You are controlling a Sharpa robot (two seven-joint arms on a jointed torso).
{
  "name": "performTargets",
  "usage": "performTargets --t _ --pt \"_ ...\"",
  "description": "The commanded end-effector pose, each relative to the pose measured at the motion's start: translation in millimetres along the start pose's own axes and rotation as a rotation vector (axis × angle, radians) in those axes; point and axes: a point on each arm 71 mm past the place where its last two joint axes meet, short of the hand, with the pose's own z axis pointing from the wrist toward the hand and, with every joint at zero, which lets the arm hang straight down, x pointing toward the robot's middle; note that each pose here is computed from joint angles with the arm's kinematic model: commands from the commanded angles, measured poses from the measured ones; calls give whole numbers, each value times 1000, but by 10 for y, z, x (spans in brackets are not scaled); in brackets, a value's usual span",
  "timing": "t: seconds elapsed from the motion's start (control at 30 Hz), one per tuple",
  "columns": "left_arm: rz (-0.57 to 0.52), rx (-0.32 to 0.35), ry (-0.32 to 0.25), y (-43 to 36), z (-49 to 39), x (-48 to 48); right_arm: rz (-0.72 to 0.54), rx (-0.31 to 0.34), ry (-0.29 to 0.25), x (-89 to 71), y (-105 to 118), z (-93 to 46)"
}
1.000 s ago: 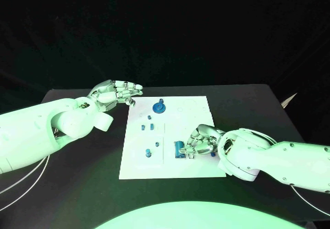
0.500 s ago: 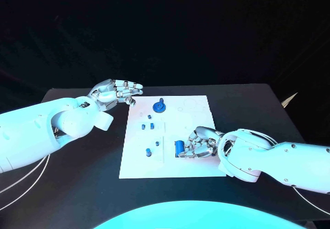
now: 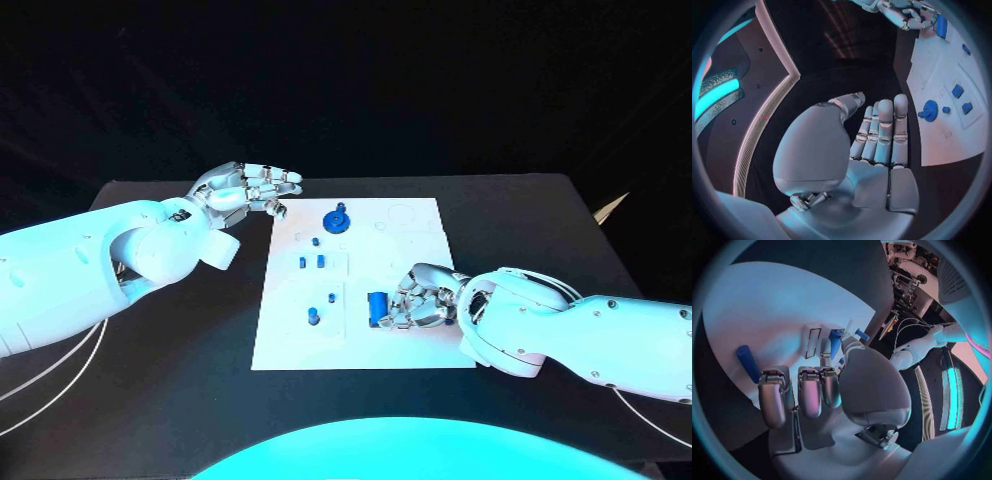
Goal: Assemble the parts on the task board
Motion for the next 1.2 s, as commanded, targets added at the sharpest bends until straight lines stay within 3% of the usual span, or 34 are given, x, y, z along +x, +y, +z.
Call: performTargets --t 0.03,0.5,0.63,0.87,1.2 --pt "-10 12 14 -13 5 18 -13 3 -26 -15 -8 6" --pt "-10 8 15 -9 4 11 21 -29 -11 -25 -42 -61" --pt "-9 9 12 -10 1 7 69 -48 -75 -114 -105 -138" --pt "-9 14 10 -14 3 14 58 -47 -200 -436 -306 -327" --pt "-10 21 15 -18 11 41 -56 48 -222 -591 -616 -464"
